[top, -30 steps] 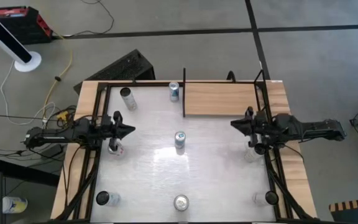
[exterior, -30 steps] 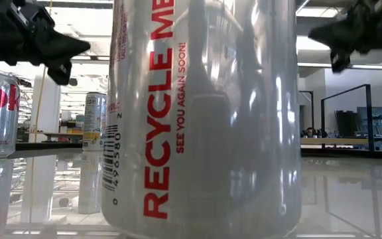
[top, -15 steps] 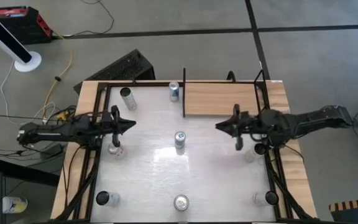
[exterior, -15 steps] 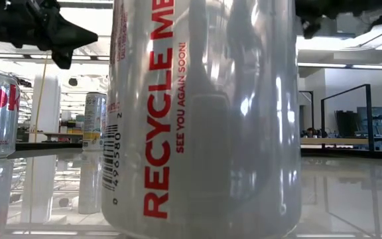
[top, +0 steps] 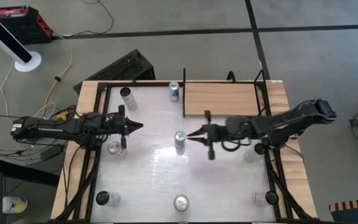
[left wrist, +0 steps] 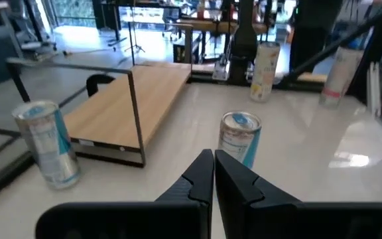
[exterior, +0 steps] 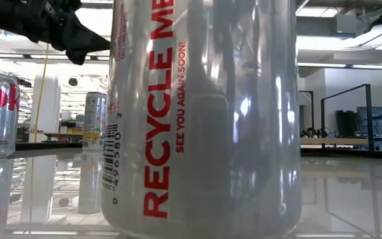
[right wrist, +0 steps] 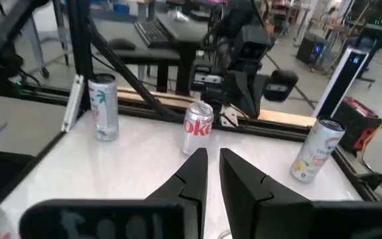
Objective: Place canned beverage on shelf
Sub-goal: Put the bottom silver can on the shelf
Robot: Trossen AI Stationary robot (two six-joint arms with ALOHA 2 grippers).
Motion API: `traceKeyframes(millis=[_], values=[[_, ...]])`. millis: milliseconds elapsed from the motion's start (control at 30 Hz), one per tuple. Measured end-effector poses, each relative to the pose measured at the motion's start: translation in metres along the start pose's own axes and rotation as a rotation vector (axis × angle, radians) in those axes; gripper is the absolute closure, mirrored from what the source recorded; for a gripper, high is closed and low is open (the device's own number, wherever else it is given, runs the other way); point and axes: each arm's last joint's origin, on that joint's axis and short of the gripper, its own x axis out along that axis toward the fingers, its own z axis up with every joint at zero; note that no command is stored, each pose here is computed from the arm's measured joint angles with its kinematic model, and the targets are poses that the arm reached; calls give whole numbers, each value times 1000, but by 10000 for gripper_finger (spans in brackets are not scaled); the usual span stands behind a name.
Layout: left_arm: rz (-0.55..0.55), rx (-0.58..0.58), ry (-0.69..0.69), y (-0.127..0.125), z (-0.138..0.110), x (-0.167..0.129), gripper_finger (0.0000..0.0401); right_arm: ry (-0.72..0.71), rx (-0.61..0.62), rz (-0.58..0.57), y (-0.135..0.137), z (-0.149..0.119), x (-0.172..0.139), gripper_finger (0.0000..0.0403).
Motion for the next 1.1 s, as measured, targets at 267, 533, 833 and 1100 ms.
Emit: traceKeyframes(millis=[267,533,833,1100], values=[[22,100,163,3,27,-11,324,260,-31,1,10,3,46,283],[-43,-44,190,1,30,-15,182,449,-44,-118,10,3,73,136],[-189,-136,374,-3,14,-20,87,613,20,-139,9,7,78,46],[-243,-99,387,-4,12,-21,85,568,53,0,32,15,76,43]])
